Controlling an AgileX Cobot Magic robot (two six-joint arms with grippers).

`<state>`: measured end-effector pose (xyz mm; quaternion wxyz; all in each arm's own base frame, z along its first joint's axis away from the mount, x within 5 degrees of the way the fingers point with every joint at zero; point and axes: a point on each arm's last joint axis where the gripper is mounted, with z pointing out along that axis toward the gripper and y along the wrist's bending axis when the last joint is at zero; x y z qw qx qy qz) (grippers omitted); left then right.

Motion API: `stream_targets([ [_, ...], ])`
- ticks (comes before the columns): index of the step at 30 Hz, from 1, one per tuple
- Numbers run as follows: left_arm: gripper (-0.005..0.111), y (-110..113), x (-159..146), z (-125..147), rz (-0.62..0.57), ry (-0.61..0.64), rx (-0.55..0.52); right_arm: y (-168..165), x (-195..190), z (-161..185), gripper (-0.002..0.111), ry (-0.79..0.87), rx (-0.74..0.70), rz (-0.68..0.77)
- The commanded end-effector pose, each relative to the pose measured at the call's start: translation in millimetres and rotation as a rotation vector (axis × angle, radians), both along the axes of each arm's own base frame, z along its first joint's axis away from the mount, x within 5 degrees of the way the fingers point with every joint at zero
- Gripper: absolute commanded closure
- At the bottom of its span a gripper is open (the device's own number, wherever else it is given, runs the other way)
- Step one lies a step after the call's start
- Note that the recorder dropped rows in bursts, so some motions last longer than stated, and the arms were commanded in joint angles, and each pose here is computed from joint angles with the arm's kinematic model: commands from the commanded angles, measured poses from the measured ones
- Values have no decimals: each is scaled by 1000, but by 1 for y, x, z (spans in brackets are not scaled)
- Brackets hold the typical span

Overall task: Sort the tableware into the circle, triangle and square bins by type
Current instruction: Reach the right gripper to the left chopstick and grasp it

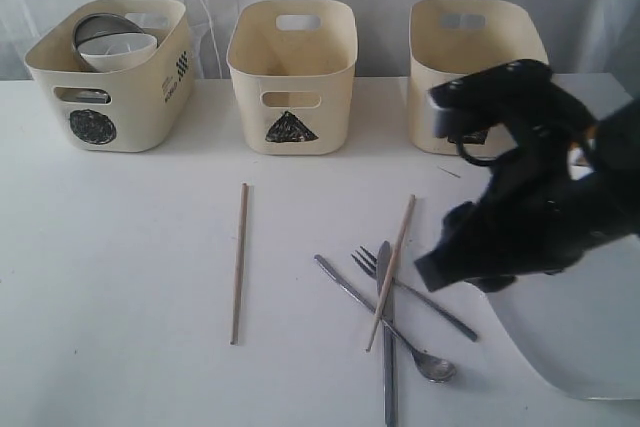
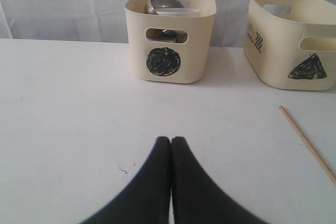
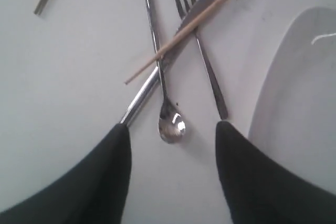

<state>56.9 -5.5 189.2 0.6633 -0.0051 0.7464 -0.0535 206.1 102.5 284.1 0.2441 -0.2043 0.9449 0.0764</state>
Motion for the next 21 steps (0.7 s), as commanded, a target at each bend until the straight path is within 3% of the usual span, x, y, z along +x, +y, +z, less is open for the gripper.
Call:
stream_targets([
  [1,107,0,0,-1,3,-2,-4,43,19,-9,61,1,-29,54],
  [5,107,0,0,-1,3,-2,-4,92,23,-20,61,6,-26,118],
  [10,107,0,0,-1,3,-2,-4,139,39,-39,61,73,-43,43],
  [15,107,0,0,-1,3,-2,-4,156,67,-53,61,76,-61,-164],
  [21,107,0,0,-1,3,-2,-4,176,86,-65,61,80,-54,-177],
])
